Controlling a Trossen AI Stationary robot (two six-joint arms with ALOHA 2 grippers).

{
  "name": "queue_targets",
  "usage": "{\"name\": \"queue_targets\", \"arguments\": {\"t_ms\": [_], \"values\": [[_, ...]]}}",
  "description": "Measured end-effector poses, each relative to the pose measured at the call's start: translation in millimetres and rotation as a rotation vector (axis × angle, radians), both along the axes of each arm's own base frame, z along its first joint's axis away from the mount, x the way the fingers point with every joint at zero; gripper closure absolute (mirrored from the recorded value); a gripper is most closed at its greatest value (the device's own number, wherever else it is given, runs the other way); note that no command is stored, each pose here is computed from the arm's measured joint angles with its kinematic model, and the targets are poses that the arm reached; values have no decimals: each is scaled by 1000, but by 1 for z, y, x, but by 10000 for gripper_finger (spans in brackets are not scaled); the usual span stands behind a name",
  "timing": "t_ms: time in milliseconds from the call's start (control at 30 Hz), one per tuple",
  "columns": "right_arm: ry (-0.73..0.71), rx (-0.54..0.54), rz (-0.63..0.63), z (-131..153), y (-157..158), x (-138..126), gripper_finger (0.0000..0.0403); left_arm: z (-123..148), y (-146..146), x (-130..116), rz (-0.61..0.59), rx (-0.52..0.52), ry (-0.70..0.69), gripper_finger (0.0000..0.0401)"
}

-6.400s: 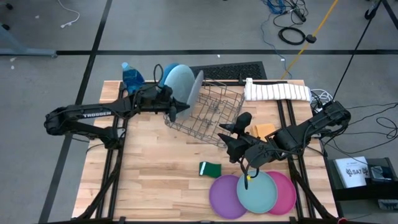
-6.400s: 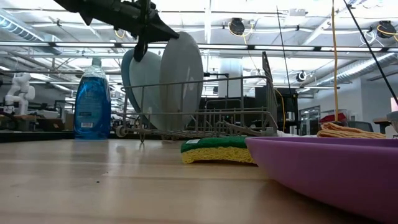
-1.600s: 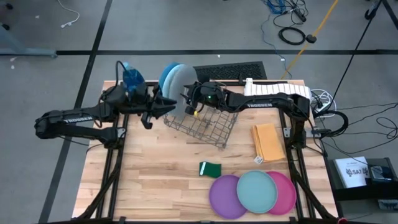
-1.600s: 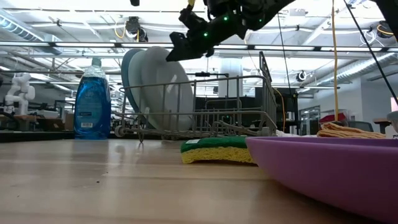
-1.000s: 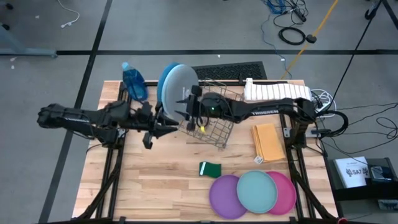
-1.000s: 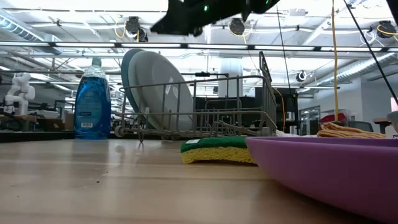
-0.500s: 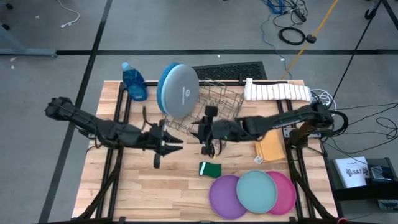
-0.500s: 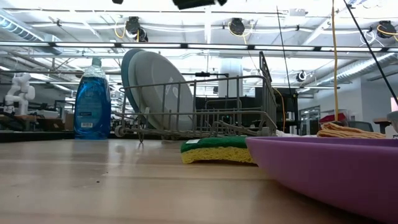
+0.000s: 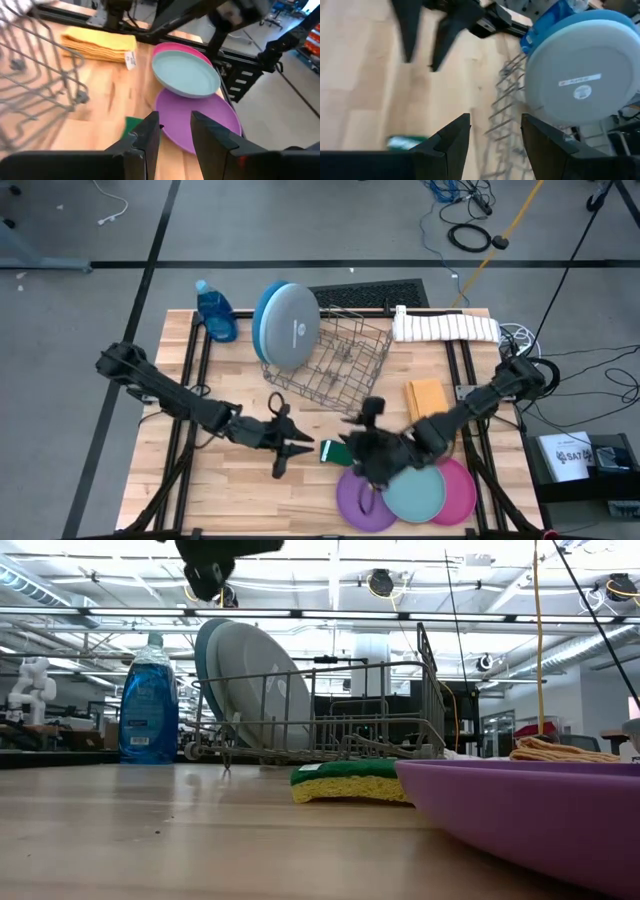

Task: Sort dishes
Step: Put the small light blue plate in the dish rack

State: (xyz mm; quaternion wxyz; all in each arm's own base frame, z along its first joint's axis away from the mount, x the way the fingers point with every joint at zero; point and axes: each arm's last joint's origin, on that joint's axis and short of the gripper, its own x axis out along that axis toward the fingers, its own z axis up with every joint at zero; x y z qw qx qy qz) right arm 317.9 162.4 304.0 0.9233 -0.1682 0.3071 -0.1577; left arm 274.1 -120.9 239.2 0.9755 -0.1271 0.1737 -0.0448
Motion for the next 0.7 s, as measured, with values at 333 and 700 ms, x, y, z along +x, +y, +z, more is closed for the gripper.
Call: {"name": "queue_targets", "arguments": {"t_ms": [333, 700], "values": [[131, 225, -132, -20, 36, -55, 232, -25, -17, 18, -22, 7, -50, 289], [316, 563, -464, -58, 36, -82, 232, -52, -42, 29, -154, 15, -116, 289]]}}
